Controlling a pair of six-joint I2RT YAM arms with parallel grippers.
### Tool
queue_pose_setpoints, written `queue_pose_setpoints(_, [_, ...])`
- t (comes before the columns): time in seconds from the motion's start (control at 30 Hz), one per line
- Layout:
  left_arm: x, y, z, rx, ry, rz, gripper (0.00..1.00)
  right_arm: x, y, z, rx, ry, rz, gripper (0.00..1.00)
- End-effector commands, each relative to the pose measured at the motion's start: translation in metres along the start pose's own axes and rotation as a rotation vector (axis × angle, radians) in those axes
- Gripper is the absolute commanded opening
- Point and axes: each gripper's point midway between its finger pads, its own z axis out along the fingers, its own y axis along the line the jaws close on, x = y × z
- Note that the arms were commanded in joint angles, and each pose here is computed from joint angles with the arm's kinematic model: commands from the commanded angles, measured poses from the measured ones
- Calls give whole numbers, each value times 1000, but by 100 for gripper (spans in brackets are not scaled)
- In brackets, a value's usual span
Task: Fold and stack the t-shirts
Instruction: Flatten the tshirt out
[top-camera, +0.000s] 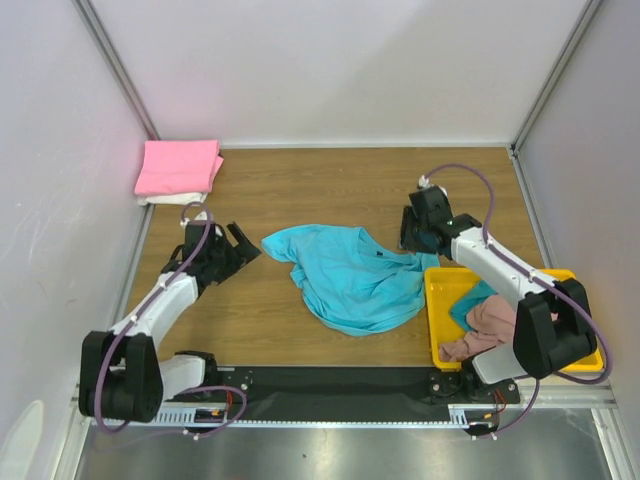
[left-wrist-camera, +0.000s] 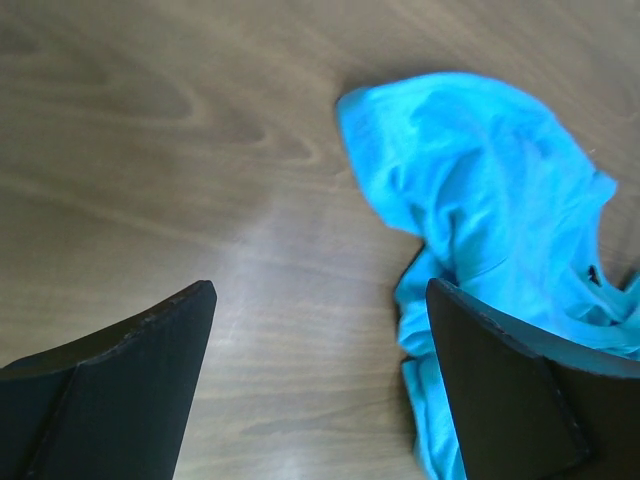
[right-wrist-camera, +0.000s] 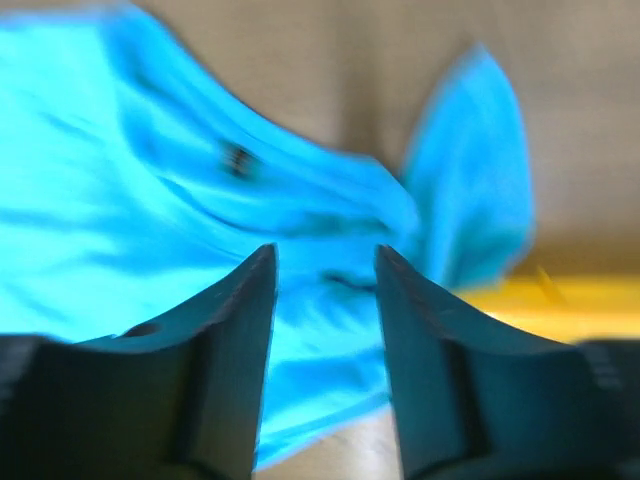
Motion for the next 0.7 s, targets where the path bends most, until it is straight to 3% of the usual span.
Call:
queue_pose_setpoints(0.0, [-41, -40, 4, 138, -100, 50, 92, -59, 48, -26, -193, -146, -20, 52])
queue_pose_setpoints(0.3, [-47, -51, 49, 159, -67, 82, 81, -78, 124, 5, -335, -134, -40, 59])
queue_pose_setpoints(0.5, [-60, -65, 56, 210, -125, 90, 73, -69, 141, 34, -352, -106, 53, 60])
queue_pose_setpoints(0.67, [-54, -67, 73, 191, -94, 99, 73, -62, 143, 49, -351, -93, 101, 59])
